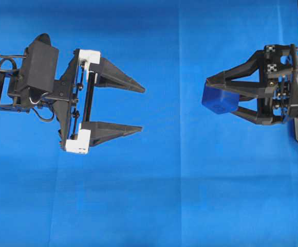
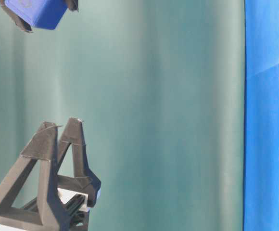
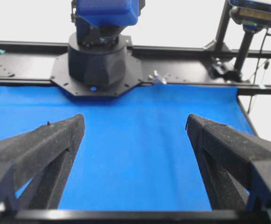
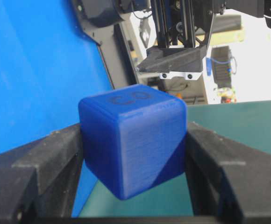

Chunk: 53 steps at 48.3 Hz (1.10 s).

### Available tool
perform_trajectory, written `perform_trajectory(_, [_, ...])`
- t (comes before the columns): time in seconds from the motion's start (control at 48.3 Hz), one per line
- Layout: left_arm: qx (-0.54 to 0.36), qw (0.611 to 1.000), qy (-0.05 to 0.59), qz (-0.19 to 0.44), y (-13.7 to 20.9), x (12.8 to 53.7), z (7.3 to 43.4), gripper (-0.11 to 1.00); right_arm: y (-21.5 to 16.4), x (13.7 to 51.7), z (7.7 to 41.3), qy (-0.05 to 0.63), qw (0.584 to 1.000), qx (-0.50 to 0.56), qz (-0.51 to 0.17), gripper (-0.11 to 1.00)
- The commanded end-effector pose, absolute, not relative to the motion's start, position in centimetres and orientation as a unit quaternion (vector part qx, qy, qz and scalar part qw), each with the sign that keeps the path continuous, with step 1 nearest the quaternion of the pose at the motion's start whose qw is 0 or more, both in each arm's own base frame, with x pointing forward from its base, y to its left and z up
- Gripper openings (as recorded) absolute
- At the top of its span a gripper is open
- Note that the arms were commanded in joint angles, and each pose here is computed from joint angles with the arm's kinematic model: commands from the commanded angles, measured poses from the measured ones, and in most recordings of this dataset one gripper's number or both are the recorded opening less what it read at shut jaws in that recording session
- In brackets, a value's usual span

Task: Handover the blue block to the right arm after grasping it with the left arm, then place it in the designated position.
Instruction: 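Hold the cube in the right gripper and reorient the wrist downward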

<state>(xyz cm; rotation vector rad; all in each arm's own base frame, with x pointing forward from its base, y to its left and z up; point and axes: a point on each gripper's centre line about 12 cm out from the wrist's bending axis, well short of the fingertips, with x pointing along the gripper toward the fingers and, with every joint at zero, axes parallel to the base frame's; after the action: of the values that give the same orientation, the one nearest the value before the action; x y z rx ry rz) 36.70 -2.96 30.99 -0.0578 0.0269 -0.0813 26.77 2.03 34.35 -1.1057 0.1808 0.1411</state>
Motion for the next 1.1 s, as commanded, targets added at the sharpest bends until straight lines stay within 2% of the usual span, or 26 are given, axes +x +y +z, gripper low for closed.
perform_trajectory(0.0, [-0.029, 0.999, -0.006, -0.042, -3.0, 36.5, 32.3, 0.93, 2.1, 26.7, 34.9, 0.077, 0.849, -0.519, 0.065, 0.46])
perform_trajectory(0.186, [-0.029, 0.999, -0.006, -0.042, -3.0, 36.5, 32.3, 0.93, 2.2, 26.7, 34.8, 0.082, 0.863, -0.495, 0.066, 0.46])
perform_trajectory(0.269, [-0.029, 0.999, -0.006, -0.042, -3.0, 36.5, 32.3, 0.93, 2.3, 26.6, 34.7, 0.085, 0.882, -0.458, 0.068, 0.46])
perform_trajectory(0.642, [-0.027, 0.999, -0.006, -0.043, -3.1, 36.5, 32.3, 0.93, 2.7, 26.4, 34.8, 0.101, 0.977, -0.180, 0.060, 0.46])
perform_trajectory(0.87, [-0.027, 0.999, -0.006, -0.042, -3.0, 36.5, 32.3, 0.93, 2.7, 26.4, 34.4, 0.116, 0.991, -0.046, 0.047, 0.46])
perform_trajectory(1.077, [-0.027, 0.999, -0.006, -0.043, -3.1, 36.5, 32.3, 0.93, 2.7, 26.3, 33.7, 0.124, 0.991, 0.006, 0.041, 0.46])
